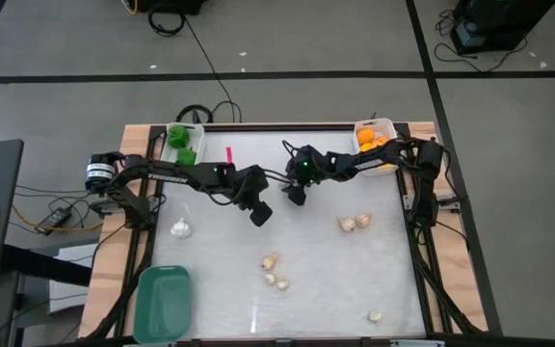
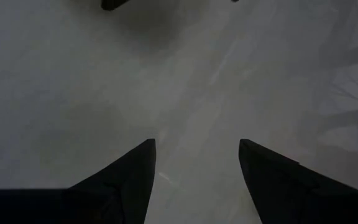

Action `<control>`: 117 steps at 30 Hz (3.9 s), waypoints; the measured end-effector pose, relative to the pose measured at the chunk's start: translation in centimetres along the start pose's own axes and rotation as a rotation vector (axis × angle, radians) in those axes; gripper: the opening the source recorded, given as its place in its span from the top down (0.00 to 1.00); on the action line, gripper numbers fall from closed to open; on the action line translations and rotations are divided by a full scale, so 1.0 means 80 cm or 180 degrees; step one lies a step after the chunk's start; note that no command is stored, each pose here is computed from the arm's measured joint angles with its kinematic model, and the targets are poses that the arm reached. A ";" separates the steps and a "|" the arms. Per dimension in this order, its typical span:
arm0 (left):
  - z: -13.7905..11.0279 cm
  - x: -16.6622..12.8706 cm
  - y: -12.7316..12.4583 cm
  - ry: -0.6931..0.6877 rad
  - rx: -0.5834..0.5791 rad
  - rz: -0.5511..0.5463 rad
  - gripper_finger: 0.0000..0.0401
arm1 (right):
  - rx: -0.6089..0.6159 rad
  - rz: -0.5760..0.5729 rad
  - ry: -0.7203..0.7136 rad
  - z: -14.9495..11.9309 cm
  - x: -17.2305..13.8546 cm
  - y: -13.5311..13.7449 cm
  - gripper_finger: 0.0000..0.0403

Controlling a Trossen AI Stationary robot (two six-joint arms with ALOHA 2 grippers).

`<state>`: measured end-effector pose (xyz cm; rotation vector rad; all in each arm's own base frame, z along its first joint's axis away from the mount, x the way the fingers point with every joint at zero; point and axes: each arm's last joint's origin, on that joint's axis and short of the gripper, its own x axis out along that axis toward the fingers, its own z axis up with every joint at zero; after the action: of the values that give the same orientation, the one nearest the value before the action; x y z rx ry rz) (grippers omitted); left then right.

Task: Sort produce into baskets
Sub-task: Put the white garlic into the green bin

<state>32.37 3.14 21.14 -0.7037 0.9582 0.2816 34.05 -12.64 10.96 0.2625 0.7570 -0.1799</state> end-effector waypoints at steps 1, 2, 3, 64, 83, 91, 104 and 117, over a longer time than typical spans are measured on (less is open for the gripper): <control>0.000 0.000 0.000 0.0002 -0.0002 0.0001 0.41 | 0.0021 0.0004 -0.0006 0.000 0.000 -0.001 0.32; 0.000 0.000 0.000 0.0001 -0.0001 0.0001 0.41 | 0.0021 0.0002 -0.0033 0.002 -0.001 -0.001 0.34; 0.000 0.000 0.000 -0.0001 0.0001 -0.0001 0.41 | 0.0021 -0.0006 -0.0028 0.001 0.000 -0.001 0.36; -0.048 -0.085 -0.095 -0.1632 0.2628 0.0771 0.40 | 0.1703 0.2643 -0.0609 0.087 -0.103 0.143 0.72; -0.070 -0.115 -0.103 -0.1770 0.2740 0.0996 0.40 | 0.1880 0.2660 -0.0673 0.087 -0.104 0.157 0.72; -0.066 -0.111 -0.110 -0.1896 0.2761 0.0918 0.40 | 0.1807 0.2789 -0.0637 0.087 -0.107 0.164 0.72; -0.073 -0.110 -0.110 -0.1666 0.2338 0.0431 0.23 | 0.1606 0.2812 -0.0674 0.089 -0.107 0.155 0.72; -0.068 -0.123 -0.102 -0.1735 0.2183 0.0517 0.19 | 0.1656 0.2896 -0.0934 0.102 -0.114 0.138 0.72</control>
<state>27.48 -5.76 30.63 0.0889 0.5272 0.2465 35.65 -3.95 24.86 1.0206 0.2322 0.4503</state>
